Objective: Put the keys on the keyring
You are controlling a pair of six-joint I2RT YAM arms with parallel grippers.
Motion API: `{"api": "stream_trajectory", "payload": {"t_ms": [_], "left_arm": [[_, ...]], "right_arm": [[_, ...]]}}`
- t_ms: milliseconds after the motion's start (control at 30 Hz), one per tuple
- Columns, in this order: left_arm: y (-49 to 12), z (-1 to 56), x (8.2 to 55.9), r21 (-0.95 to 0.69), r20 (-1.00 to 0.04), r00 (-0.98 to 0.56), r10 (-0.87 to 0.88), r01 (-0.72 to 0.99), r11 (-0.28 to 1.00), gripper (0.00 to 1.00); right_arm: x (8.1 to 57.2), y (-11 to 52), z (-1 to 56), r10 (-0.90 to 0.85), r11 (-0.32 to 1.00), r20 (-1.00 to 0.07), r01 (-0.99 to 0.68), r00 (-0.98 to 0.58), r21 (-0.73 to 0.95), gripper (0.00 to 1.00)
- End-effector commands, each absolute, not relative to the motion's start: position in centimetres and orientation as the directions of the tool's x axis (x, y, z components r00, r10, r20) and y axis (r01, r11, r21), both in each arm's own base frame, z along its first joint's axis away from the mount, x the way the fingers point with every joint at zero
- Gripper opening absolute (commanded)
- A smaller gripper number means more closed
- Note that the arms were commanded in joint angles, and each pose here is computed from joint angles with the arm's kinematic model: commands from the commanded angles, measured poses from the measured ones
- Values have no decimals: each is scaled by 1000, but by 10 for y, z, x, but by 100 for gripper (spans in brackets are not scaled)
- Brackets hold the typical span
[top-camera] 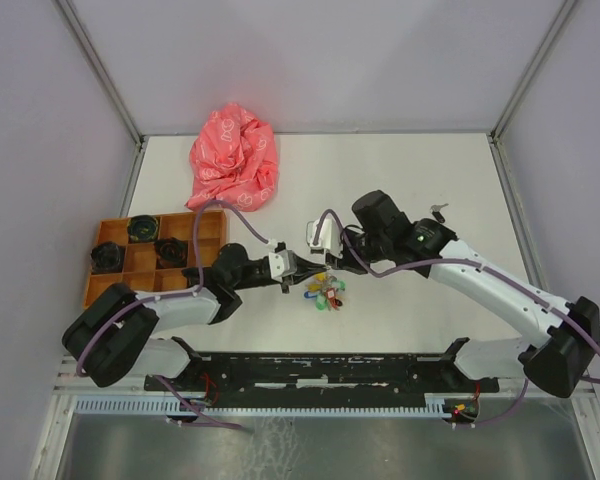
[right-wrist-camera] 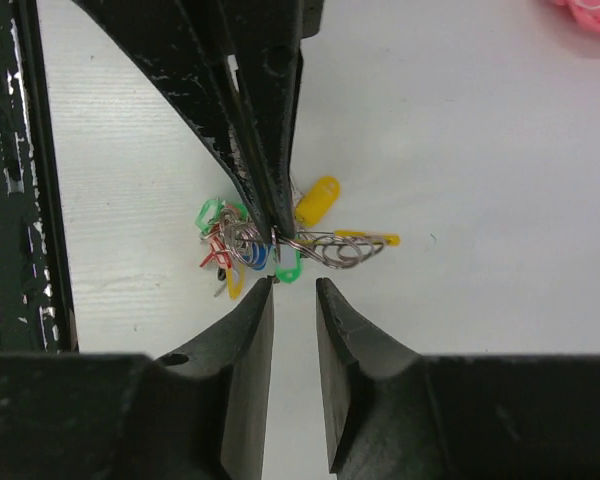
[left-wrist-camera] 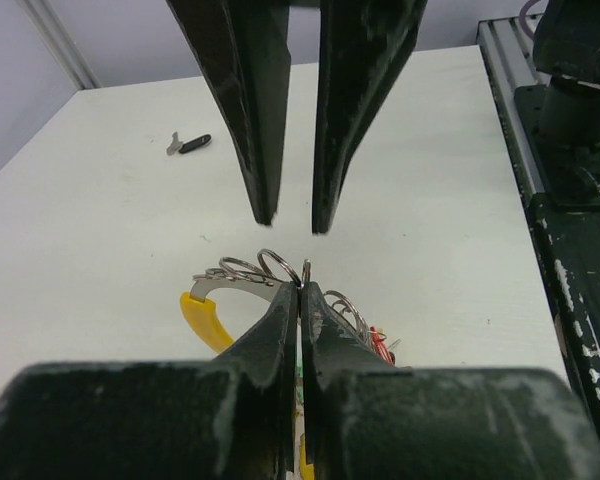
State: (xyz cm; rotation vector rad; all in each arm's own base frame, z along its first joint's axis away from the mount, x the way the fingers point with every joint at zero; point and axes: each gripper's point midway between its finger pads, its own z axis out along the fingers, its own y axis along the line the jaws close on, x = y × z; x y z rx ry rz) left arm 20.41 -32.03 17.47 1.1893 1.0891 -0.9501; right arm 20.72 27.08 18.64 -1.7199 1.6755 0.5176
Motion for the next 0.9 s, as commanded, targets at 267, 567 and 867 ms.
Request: {"api": "stream_trajectory", "payload": {"t_ms": [267,567,867], "left_arm": [[-312,183,194,420,-906,423,-7,900,116,3],[-313,186,182,454,-890,455,-24,890,44,3],[-313,189,180,459,-887,461,-33,887,40,3]], "right_arm": [[213,274,219,-630,62,-751,-951,198,-303,39],[202,289,206,-589,-154,-727,-932,353,-328,41],[198,293,192,-593,-230,-713,-927,374,-295,39]]}}
